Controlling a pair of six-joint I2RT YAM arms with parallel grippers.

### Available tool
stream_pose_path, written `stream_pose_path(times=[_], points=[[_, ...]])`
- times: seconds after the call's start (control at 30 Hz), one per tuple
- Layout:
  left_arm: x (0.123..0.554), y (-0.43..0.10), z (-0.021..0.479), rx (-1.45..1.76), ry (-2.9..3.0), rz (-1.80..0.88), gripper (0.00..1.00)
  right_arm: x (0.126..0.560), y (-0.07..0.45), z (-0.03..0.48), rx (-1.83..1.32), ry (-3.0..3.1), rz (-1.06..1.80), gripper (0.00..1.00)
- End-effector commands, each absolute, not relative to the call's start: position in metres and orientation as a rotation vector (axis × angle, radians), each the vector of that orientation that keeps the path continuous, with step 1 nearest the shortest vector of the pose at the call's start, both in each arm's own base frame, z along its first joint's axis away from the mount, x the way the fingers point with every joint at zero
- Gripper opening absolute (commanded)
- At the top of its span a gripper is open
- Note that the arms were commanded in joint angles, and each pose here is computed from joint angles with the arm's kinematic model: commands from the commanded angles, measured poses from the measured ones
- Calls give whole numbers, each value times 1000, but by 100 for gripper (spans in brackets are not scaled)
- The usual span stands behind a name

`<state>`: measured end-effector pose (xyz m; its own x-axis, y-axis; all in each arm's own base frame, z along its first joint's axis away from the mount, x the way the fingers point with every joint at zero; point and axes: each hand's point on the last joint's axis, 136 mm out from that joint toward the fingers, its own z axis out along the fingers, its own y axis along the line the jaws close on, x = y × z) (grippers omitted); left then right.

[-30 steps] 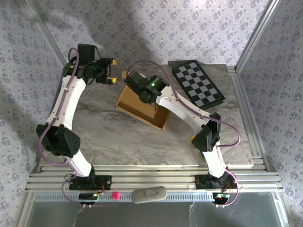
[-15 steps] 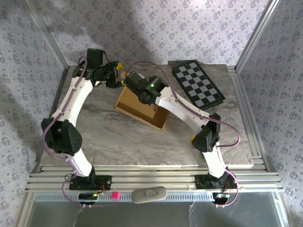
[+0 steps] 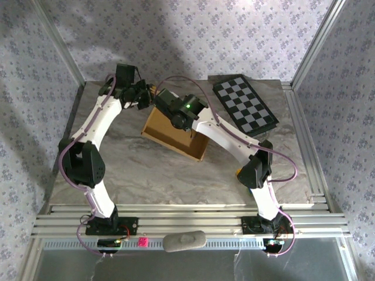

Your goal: Fold the paper box

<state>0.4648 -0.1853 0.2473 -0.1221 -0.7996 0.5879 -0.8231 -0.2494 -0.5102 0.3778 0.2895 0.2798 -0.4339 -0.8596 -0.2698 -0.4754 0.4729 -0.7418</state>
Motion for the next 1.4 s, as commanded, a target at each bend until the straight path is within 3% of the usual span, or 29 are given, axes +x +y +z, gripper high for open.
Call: stream_pose_path(times=[0.0,0.1,0.13,0.2,0.27,0.37,0.5,0.73,0.93,1.03,1.17,1.37], points=[[463,-188,264,2060,-1830,1432,20,377,291,293,-1048,2065,-755,0],[468,-189,260,2069,-1781,1476,2,376,293,293,-1044,2071,-742,0],[469,-188,259,2076,-1766,1489,0,376,293,293,-1037,2073,-735,0],[474,-187,258,2072,-1754,1527,0,374,292,295,-1024,2085,-711,12],[479,-187,259,2045,-1762,1572,0,372,290,301,-993,2106,-665,33],[486,-181,258,2005,-1800,1631,0,366,284,315,-915,2140,-543,54],[489,-174,252,1984,-1811,1673,0,355,269,340,-759,2196,-302,67],[492,-160,240,1960,-1834,1703,0,350,206,364,-291,2309,190,73],[498,-157,239,1928,-1830,1749,0,380,130,302,519,2438,745,70],[500,-158,237,1914,-1831,1753,0,386,126,256,774,2526,994,69],[500,-159,235,1901,-1831,1755,0,395,140,218,882,2598,1124,70],[501,-158,237,1888,-1828,1769,0,420,154,202,905,2596,1226,72]])
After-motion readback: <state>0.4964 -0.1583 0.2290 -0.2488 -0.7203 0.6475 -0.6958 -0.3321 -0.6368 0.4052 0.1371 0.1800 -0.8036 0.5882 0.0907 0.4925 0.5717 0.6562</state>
